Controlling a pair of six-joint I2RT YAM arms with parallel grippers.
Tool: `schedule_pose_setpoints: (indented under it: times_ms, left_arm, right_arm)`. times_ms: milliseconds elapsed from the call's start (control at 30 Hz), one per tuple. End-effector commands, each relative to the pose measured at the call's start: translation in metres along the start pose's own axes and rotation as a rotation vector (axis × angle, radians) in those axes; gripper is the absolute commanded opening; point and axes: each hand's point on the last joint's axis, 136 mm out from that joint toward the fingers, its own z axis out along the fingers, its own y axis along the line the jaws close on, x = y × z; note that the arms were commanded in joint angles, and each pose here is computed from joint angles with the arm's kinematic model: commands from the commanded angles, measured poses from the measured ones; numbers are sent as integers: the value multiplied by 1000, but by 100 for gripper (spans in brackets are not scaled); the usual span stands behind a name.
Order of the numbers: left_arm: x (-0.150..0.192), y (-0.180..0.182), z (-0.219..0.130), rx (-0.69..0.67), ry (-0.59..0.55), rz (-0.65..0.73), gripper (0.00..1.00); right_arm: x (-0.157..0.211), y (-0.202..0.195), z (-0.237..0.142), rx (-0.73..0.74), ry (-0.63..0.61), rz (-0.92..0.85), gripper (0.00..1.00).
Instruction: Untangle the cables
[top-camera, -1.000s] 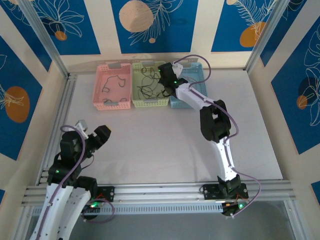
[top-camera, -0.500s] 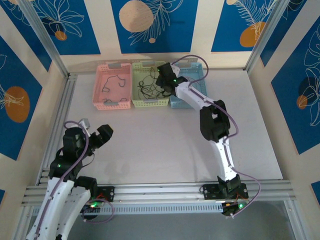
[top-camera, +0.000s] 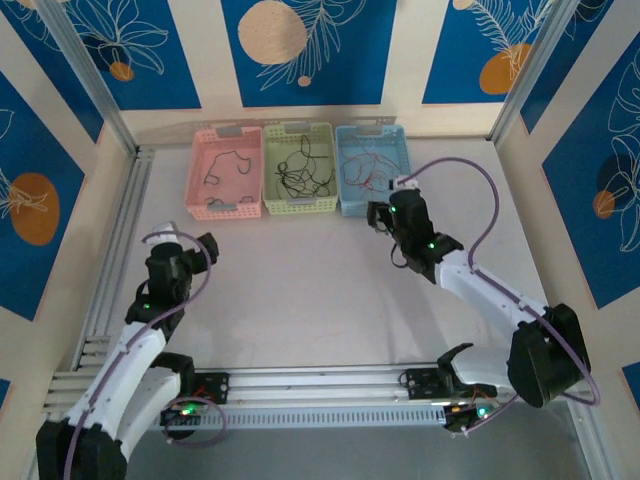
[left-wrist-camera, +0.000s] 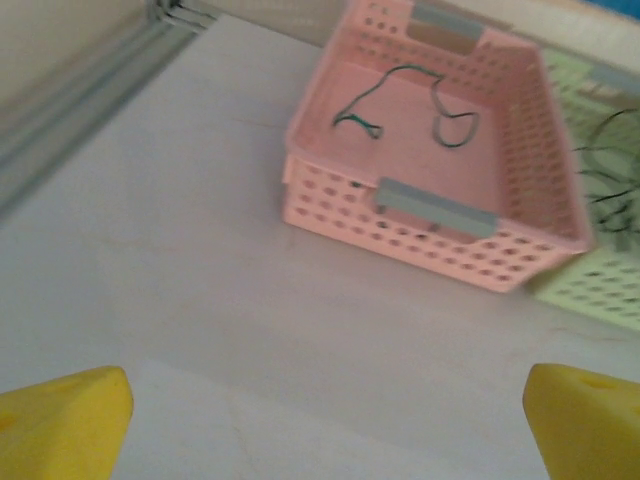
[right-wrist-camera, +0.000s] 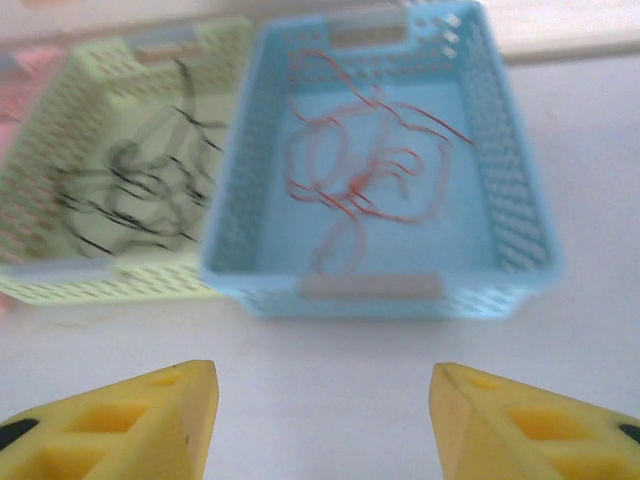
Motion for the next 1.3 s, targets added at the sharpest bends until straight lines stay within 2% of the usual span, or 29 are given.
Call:
schedule_pose_setpoints:
  times_ms: [0, 67, 133, 167, 233, 333, 367, 467, 533, 567, 633, 700, 767, 833, 867, 933, 967, 1033, 1100, 1167, 1200, 1267]
  left_arm:
    - [-38, 6, 7, -61, -274, 177, 98]
    - [-33, 9, 15, -82, -303, 232, 98]
    - [-23, 10, 29, -92, -268, 264, 99]
    - [-20, 10, 36, -94, -262, 271, 99]
    - [-12, 2, 52, -61, -256, 291, 99]
    - [0, -8, 78, -29, -231, 338, 99]
    - [7, -7, 85, -25, -202, 338, 99]
    - [20, -19, 98, 42, -145, 376, 97]
    - [26, -24, 103, 73, -151, 385, 96]
    - [27, -29, 105, 101, -165, 414, 97]
    - [37, -42, 102, 189, -109, 451, 98]
    - [39, -50, 99, 244, -129, 467, 100]
    - [39, -51, 98, 248, -133, 468, 100]
    - [38, -50, 101, 239, -117, 465, 100]
    - [38, -50, 102, 238, -114, 465, 100]
    - [38, -48, 105, 229, -97, 453, 100]
    - [36, -47, 109, 227, -87, 443, 100]
    - [37, -38, 115, 241, -36, 386, 100]
    - [36, -38, 113, 237, -48, 394, 100]
    - [35, -38, 113, 238, -54, 393, 100]
    - [36, -38, 113, 238, -52, 393, 100]
    - [36, -38, 113, 238, -52, 394, 100]
  right_arm:
    - [10, -31, 3, 93, -36, -53, 59]
    - [19, -44, 9, 118, -46, -65, 58]
    - [26, -61, 21, 179, -72, -91, 59]
    - [30, -71, 22, 210, -12, -63, 59]
    - [24, -79, 32, 217, -12, -68, 58]
    - [19, -95, 46, 228, -109, -123, 58]
    - [23, -104, 50, 259, -101, -133, 57]
    - [41, -136, 60, 299, -99, -36, 57]
    - [44, -136, 64, 206, -156, 7, 54]
    - [48, -136, 65, 202, -115, 11, 54]
    - [48, -132, 66, 171, -122, 2, 52]
    - [49, -128, 66, 135, -129, -4, 52]
    - [54, -120, 64, 54, -140, -14, 47]
    - [57, -123, 63, 56, -198, -4, 47]
    - [61, -124, 65, 57, -134, 5, 47]
    - [58, -124, 64, 32, -172, 11, 48]
    - [61, -125, 64, 35, -140, 14, 48]
    - [58, -125, 65, 34, -156, 13, 52]
    - [59, -125, 64, 32, -158, 10, 57]
    - [59, -125, 64, 33, -152, 11, 66]
    - [59, -124, 64, 34, -157, 7, 100]
    - [58, -122, 63, 35, -161, -1, 99]
